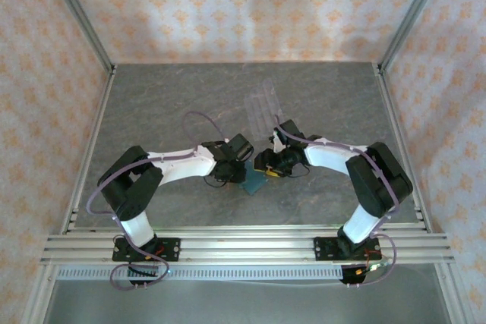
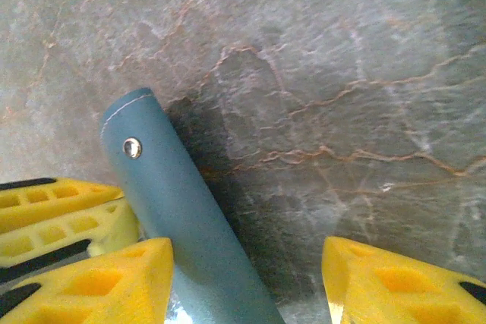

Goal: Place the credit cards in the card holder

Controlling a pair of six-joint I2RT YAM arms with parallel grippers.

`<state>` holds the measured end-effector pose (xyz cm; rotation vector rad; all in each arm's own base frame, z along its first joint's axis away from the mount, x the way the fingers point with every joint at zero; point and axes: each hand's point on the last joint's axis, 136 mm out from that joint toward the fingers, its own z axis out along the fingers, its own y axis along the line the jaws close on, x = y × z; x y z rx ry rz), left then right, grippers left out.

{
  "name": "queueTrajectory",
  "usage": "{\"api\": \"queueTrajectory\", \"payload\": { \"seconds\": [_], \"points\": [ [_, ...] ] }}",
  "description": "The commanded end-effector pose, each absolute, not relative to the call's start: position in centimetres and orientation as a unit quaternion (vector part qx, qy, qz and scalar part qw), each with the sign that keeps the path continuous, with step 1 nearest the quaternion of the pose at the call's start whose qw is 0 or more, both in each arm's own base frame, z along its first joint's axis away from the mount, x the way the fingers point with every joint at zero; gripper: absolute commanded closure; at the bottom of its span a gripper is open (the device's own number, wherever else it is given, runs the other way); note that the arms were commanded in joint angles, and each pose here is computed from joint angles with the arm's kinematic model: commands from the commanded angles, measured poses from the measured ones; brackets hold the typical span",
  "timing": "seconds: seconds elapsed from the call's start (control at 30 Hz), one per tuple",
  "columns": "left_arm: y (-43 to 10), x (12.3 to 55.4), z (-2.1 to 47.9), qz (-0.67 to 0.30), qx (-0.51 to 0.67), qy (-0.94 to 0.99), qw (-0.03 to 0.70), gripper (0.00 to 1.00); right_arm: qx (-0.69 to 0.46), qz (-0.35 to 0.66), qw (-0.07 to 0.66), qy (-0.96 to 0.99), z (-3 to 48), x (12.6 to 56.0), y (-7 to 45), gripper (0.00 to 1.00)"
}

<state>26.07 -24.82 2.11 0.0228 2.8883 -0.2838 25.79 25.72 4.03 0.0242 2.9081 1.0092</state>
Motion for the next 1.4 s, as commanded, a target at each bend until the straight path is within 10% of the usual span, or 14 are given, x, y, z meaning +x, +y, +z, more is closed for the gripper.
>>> {"api": "queueTrajectory", "payload": {
  "seconds": [0.0, 0.27, 0.47, 0.83, 1.37],
  "points": [
    [-22.2, 23.8, -1.3, -0.039, 0.004, 0.996, 0.076, 0.81, -0.012, 0.366, 0.027, 0.93, 4.4, 25.5, 26.9, 0.47],
    [-22.1, 23.6, -1.8, -0.038, 0.0, 0.997, 0.074, 0.81, -0.047, 0.382, -0.02, 0.923, 3.2, 23.2, 29.6, 0.58],
    [-21.8, 23.7, -1.0, -0.045, -0.007, 0.996, 0.077, 0.81, -0.047, 0.388, 0.027, 0.92, 6.1, 23.9, 28.9, 0.99],
    [-17.2, 25.4, 4.4, -0.053, -0.064, 0.989, 0.123, 0.62, -0.036, -0.052, 0.261, 0.963, 13.7, 27.3, 13.6, 1.0],
    [-6.7, 23.3, 8.9, 0.007, -0.238, 0.959, 0.151, 0.53, -0.163, -0.291, 0.315, 0.889, 10.9, 25.8, 21.9, 1.0]
  ]
}}
